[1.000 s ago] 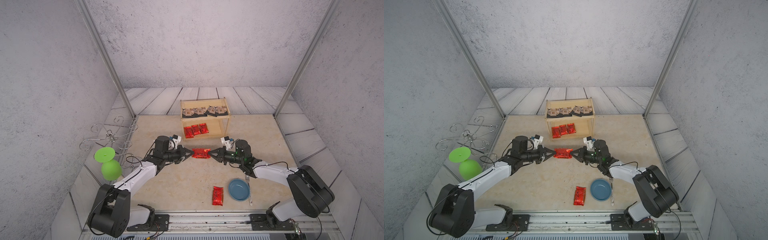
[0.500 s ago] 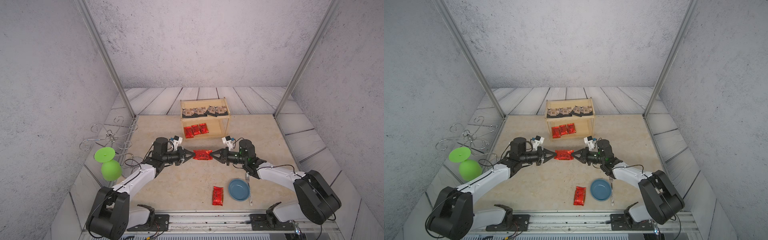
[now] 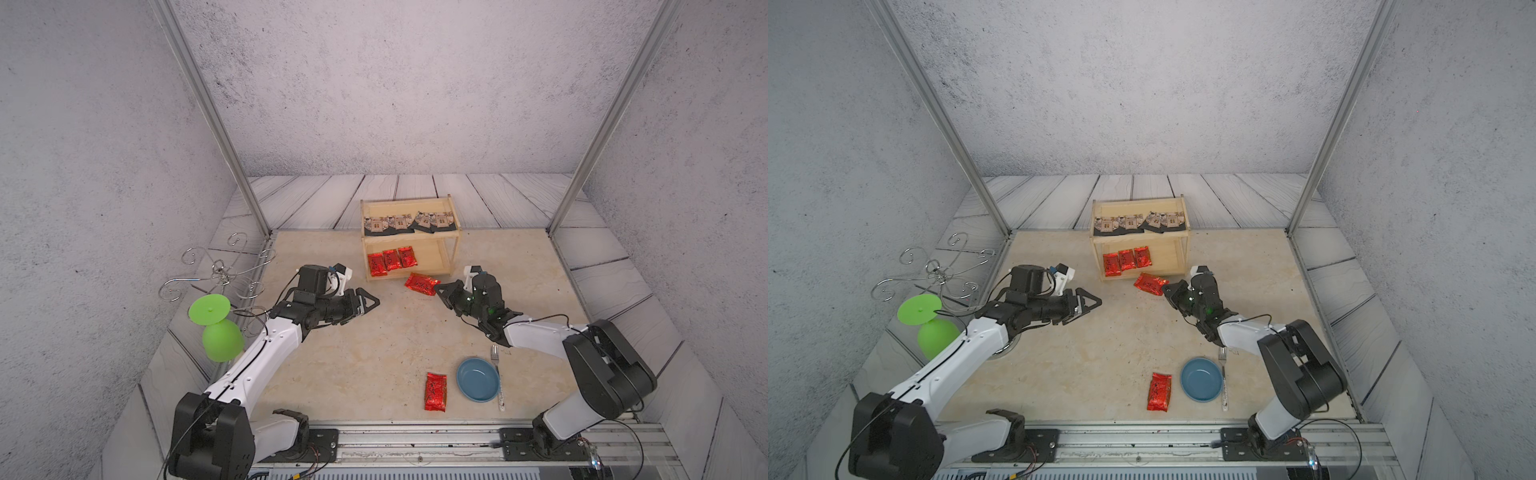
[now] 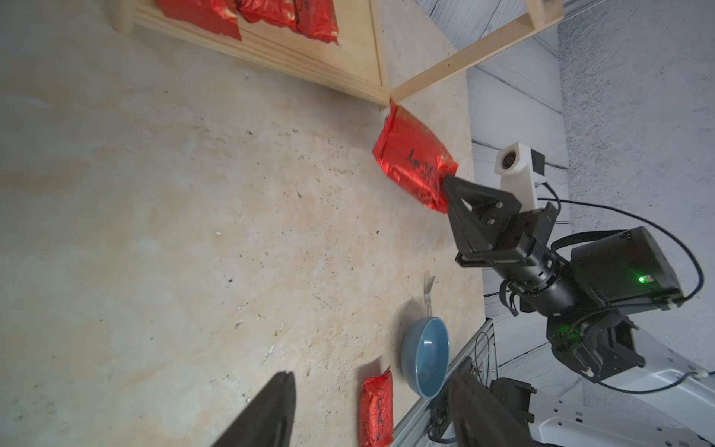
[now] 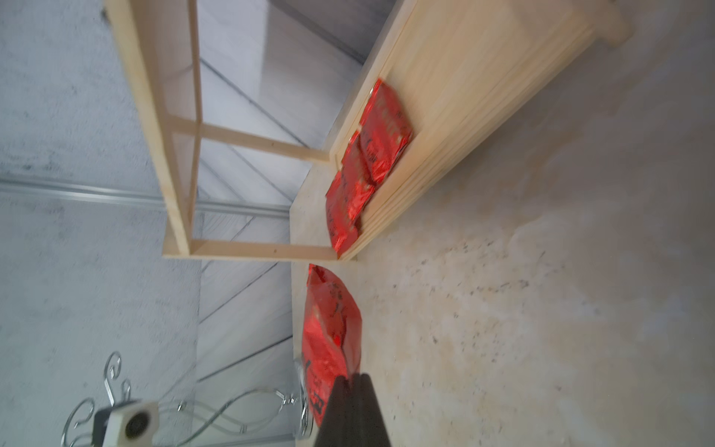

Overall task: Place the tea bags on the shelf by color
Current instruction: Pick up the tea bag from the center of the board, then place the tea bag on the shelf.

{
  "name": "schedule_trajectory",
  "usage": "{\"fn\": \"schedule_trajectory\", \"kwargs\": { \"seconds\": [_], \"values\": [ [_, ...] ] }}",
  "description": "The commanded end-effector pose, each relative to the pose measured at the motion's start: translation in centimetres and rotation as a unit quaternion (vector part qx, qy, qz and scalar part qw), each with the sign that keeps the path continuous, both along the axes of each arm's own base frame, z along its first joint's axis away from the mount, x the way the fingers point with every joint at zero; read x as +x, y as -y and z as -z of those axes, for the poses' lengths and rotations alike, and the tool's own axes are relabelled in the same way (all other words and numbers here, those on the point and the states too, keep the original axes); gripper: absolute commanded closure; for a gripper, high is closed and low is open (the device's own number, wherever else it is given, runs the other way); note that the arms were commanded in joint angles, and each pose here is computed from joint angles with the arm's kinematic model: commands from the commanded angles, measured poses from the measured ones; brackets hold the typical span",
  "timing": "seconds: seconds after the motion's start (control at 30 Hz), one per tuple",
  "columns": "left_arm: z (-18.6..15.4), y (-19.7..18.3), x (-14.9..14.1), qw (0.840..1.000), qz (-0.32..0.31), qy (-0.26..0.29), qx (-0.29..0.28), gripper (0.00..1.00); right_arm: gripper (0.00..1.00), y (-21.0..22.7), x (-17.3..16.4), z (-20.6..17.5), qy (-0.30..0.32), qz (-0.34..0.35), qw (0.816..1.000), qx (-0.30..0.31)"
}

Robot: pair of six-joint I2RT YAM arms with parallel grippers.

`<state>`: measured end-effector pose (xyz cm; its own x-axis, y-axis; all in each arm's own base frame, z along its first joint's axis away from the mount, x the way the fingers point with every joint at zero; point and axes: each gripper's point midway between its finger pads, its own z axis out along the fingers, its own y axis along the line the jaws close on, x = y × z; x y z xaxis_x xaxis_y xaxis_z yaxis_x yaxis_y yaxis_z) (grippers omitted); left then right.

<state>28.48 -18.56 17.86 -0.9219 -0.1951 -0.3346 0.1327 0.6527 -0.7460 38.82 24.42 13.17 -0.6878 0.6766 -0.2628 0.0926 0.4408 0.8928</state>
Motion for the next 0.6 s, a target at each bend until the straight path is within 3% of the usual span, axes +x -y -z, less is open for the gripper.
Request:
{"fn": "schedule_trajectory", "kwargs": {
  "seconds": [0.0, 0.13, 0.37, 0.57],
  "values": [
    [1.7, -0.8, -1.0, 0.999, 0.014, -0.028, 0.031, 0.32, 1.00, 2.0, 3.8, -2.0, 0.056, 0.127, 0.990, 0.004],
    [1.7, -0.7, -1.6, 0.998, 0.032, -0.042, 0.033, 0.33, 1.00, 2.3, 5.9, -2.0, 0.077, 0.182, 0.980, -0.022],
    [1.9, -1.3, -1.9, 0.997, 0.030, -0.050, 0.040, 0.37, 0.94, 0.9, 9.6, -1.0, 0.093, 0.215, 0.972, -0.029],
    [2.1, -1.1, -2.1, 0.997, 0.034, -0.057, 0.036, 0.38, 0.95, 0.3, 11.3, 0.2, 0.094, 0.249, 0.963, -0.041]
  ]
}}
